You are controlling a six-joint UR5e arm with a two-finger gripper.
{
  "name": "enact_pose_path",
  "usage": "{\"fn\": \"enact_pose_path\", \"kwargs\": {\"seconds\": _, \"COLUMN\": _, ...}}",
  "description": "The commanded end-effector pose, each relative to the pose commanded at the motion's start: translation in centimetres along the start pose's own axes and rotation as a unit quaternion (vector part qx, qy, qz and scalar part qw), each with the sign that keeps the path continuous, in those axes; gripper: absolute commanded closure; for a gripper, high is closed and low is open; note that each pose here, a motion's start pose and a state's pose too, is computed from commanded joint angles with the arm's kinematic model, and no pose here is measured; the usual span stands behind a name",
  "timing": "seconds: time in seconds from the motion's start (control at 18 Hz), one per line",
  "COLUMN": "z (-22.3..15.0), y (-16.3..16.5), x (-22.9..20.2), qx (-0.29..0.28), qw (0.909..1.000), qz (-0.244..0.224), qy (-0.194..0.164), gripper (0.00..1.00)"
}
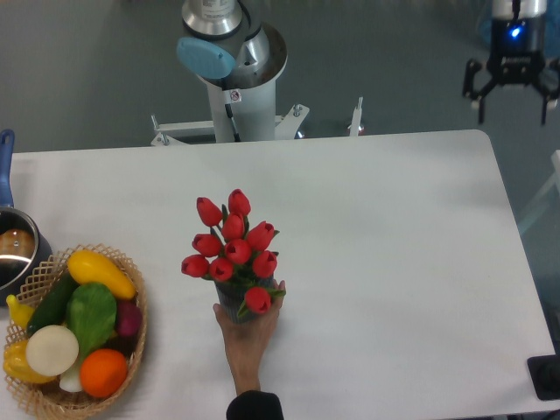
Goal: Insert the flowers into the vase
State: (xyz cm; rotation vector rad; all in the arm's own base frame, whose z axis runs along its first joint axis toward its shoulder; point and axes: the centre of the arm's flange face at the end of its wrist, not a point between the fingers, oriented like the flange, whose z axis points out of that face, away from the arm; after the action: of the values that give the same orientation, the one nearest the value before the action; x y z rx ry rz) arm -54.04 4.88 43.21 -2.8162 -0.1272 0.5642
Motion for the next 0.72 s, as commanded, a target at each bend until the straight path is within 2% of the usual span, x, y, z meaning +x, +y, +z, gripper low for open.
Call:
{"fn": "enact_pose_path", "kwargs": {"seconds": 0.17, "z": -2.9, "y": 3.8, "x": -0.8, "qx": -0.067, "qw": 0.9973, "qz": 0.006, "qy": 0.028, "gripper": 0.0}}
{"fn": "enact_pose_path", "kwargs": {"seconds": 0.22, "z": -3.8, "y": 5.5, "x": -1.0, "qx": -0.07, "qw": 0.9967, "qz": 0.007, "qy": 0.041, "gripper": 0.0}}
{"fn": "enact_pose_path", "kwargs": {"seconds": 0.44, "z": -9.0, "y": 13.3, "x": 0.5, "qx": -0.09, "qw": 0.9944, "qz": -0.005, "qy": 0.055, "gripper": 0.0}}
{"fn": "enact_pose_path", "kwargs": {"seconds": 0.72, "z": -14.0, "y": 21.5, "x": 2.9, "qx": -0.113, "qw": 0.9867, "qz": 0.007, "qy": 0.116, "gripper": 0.0}}
